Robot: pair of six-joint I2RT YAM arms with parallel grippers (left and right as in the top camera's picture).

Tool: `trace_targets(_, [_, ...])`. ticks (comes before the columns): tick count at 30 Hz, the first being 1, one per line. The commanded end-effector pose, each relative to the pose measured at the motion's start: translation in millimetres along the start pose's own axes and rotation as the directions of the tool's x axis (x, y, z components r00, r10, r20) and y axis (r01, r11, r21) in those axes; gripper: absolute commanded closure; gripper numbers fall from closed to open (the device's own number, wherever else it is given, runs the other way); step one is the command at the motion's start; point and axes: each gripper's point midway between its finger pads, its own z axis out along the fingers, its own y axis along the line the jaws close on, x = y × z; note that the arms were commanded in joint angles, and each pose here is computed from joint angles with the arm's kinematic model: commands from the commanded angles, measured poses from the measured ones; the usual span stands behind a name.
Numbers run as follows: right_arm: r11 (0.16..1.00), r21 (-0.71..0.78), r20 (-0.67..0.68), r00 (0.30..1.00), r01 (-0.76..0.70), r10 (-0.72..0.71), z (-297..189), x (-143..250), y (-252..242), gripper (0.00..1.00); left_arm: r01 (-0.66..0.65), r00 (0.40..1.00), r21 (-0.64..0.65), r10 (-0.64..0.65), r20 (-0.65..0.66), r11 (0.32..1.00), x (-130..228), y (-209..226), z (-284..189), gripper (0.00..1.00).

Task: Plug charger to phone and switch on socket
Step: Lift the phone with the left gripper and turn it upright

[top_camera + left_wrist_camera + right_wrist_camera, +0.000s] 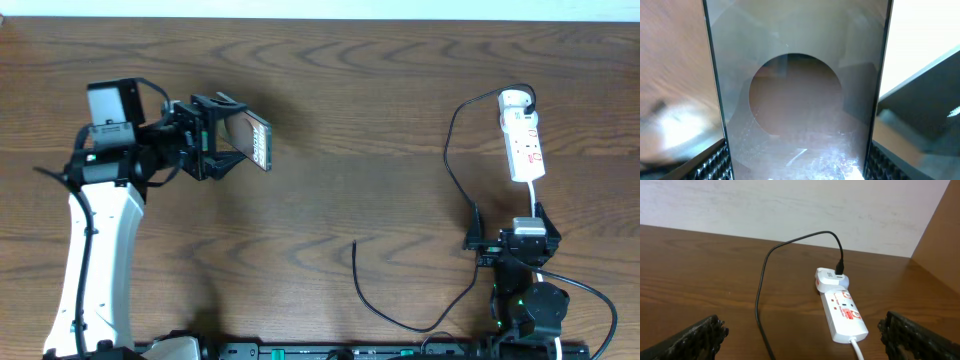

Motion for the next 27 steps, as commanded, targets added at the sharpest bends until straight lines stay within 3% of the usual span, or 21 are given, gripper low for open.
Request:
trace_targets(1, [1.0, 0.0, -0.001, 1.0, 0.008, -0.008, -0.2, 0.6, 0.2, 0.01, 0.2, 0.972, 0.036, -0.194, -0.136, 0.979, 26.3, -17.1, -12.4, 0.93])
trace_targets(10, [1.0, -0.001, -0.001, 1.0, 0.008, -0.008, -0.2, 0.6, 0.2, 0.01, 0.335, 0.929, 0.011, -0.328, -0.172, 0.942, 31.8, -18.0, -13.2, 0.93])
trace_targets(27, [1.0, 0.0, -0.001, 1.0, 0.007, -0.007, -0.2, 0.6, 0.2, 0.01, 0.376, 0.913, 0.003, -0.37, -0.171, 0.927, 31.6, -17.9, -13.1, 0.92])
